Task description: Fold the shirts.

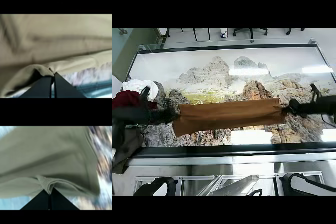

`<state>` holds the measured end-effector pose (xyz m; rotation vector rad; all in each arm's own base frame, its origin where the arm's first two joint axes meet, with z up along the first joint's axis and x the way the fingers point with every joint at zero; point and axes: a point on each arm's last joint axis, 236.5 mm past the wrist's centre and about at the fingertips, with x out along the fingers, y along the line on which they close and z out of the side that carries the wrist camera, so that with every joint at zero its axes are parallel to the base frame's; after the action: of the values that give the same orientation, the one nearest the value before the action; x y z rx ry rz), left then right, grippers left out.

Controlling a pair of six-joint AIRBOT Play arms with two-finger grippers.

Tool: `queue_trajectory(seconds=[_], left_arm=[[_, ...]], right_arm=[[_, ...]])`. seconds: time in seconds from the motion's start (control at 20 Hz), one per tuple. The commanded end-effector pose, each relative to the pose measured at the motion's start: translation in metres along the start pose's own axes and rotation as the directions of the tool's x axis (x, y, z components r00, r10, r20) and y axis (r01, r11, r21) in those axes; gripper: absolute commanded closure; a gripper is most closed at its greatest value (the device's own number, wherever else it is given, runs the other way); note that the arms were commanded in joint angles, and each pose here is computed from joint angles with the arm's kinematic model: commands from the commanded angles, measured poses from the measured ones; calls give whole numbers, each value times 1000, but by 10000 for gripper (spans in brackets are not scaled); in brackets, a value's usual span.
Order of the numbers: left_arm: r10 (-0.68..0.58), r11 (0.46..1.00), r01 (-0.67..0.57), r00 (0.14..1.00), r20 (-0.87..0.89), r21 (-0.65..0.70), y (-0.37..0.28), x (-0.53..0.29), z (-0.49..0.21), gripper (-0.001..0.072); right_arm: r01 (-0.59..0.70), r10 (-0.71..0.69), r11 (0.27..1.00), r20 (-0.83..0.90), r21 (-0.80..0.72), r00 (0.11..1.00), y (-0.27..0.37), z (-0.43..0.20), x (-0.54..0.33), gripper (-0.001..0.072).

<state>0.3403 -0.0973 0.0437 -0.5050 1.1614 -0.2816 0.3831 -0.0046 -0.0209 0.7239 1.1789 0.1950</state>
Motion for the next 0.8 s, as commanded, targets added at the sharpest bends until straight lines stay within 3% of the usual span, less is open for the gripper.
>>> queue_trajectory(seconds=[0.0,0.35,0.4,0.45,0.5,0.55,0.65,0.7,0.75], left_arm=[[-25,999,26,999,-36,29,-19,57,44,690],[22,1000,-20,990,-143,13,10,132,77,690],[21,1000,-18,988,-154,18,9,138,79,690],[16,1000,-12,985,-171,24,7,144,80,648],[13,999,-6,980,-201,33,4,147,78,315],[9,999,0,974,-227,37,1,146,77,4],[-2,999,11,958,-286,31,-2,134,76,4],[-7,1000,12,953,-304,14,-5,124,79,4],[-11,1000,9,952,-306,-8,-5,114,84,5]], right_arm=[[-9,9,999,-6,-44,1000,10,30,34,690],[32,-33,999,-30,-28,999,-29,37,65,688],[30,-31,999,-29,-40,999,-29,38,64,658],[26,-27,998,-27,-53,999,-27,41,61,511],[27,-29,997,-24,-66,999,-26,46,54,358],[35,-38,996,-28,-88,999,-26,51,46,287],[101,-105,988,-23,-117,994,-41,61,29,124],[125,-129,986,-28,-115,991,-50,62,26,80],[124,-129,987,-46,-103,991,-55,58,26,80]])
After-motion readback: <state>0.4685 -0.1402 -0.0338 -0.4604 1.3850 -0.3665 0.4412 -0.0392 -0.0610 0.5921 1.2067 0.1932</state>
